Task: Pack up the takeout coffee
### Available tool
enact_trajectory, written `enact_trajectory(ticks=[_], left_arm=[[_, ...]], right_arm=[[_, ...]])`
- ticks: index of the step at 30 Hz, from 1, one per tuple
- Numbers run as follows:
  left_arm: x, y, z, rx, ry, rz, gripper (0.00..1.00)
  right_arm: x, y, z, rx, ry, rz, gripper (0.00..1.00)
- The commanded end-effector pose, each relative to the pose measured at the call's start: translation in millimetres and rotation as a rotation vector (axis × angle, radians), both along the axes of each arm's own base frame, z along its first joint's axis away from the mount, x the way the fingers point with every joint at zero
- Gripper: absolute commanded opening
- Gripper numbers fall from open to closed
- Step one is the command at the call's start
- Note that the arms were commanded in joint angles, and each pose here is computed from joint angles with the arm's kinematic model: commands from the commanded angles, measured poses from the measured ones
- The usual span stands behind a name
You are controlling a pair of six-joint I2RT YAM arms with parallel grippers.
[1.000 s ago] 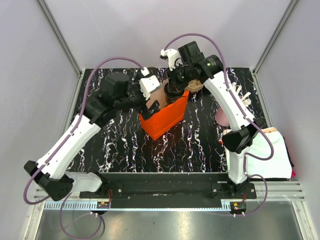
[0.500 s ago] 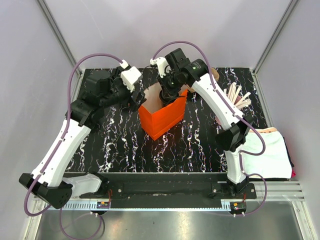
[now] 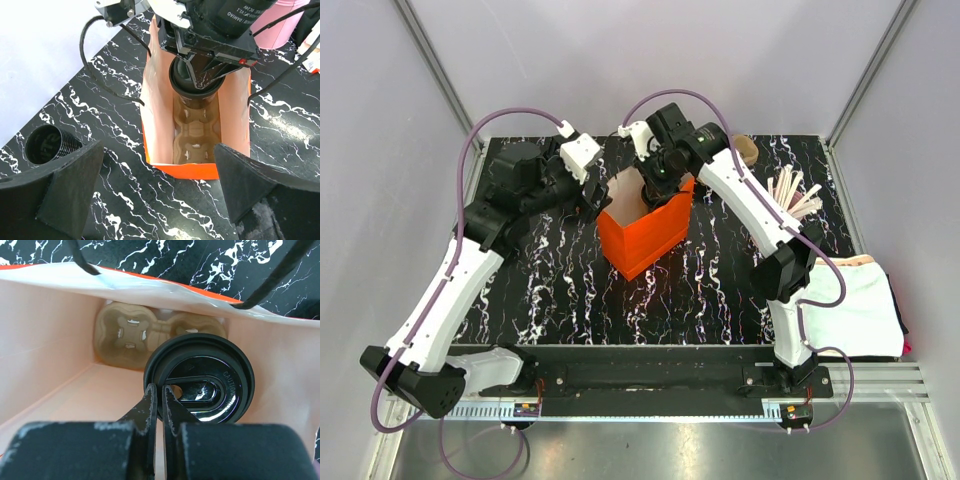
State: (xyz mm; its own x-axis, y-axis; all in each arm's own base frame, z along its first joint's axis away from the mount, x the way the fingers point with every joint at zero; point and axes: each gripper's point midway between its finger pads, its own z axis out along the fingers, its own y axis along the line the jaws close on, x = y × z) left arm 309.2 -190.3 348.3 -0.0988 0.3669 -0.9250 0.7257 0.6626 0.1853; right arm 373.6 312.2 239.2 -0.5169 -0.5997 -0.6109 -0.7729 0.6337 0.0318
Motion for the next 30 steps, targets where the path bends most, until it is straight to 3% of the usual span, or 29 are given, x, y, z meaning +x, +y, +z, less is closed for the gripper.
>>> enact_trajectory(ticks=[1,17,30], left_arm=[[1,0,16,-0.043,-0.051,-0.003,0.99],[10,-1,12,-0.031,-0.051,0.006,0.99],[45,-5,-3,-0.011,-0.037,0.063,0.99]], right_arm=[[11,5,1,-0.003,-0.063,0.008,0.00],[19,8,-9,-0.001,-0.103,0.034,0.00],[22,8,-12,0.032,-0.119,0.055,0.00]])
